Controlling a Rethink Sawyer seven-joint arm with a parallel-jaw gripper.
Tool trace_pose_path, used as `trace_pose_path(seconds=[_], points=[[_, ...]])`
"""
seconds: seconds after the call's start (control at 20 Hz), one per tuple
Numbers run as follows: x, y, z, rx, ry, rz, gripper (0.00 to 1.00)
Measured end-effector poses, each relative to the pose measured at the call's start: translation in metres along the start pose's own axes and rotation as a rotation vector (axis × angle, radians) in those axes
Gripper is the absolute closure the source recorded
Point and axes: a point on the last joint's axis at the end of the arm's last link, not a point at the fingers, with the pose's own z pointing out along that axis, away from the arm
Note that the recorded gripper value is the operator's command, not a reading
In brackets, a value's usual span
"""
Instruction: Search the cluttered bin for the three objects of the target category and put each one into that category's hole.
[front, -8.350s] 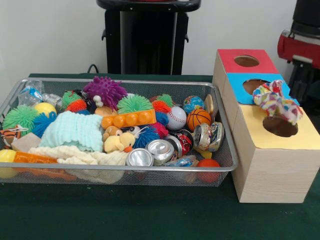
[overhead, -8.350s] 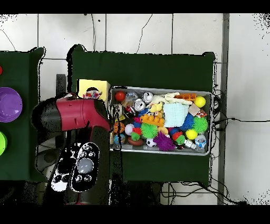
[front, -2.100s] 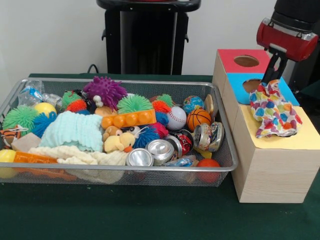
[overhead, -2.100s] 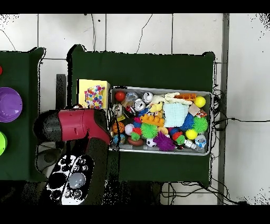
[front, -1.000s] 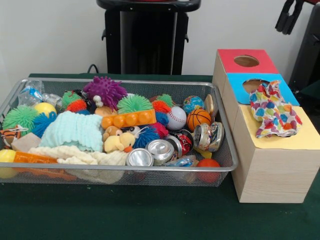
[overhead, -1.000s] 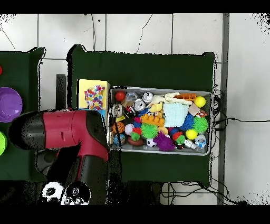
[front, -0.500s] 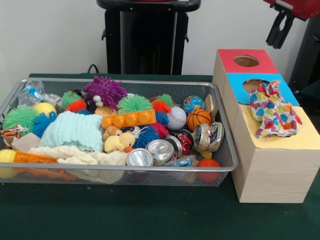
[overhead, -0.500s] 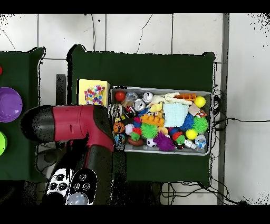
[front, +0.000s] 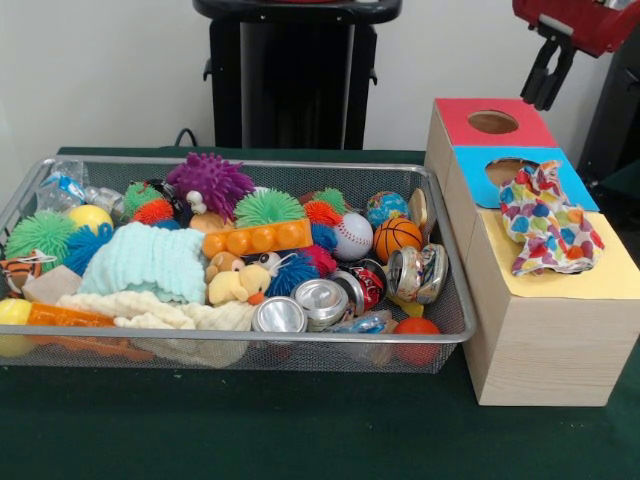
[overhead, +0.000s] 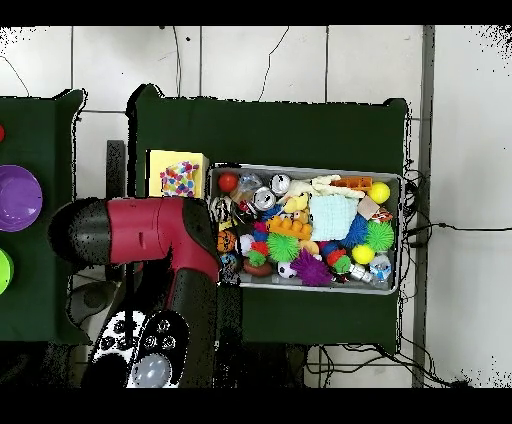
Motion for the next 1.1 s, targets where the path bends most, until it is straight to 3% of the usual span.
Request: trace_pose_path(seconds=[0.3, 0.65, 1.1], points=[[-0.008, 0.006, -0.008, -0.02, -0.015, 0.003, 1.0], [-0.04, 0.009, -0.022, -0.054, -0.038, 0.037, 1.0], [-0.066, 0.003, -0.012, -0.062, -0.052, 0.07, 1.0]])
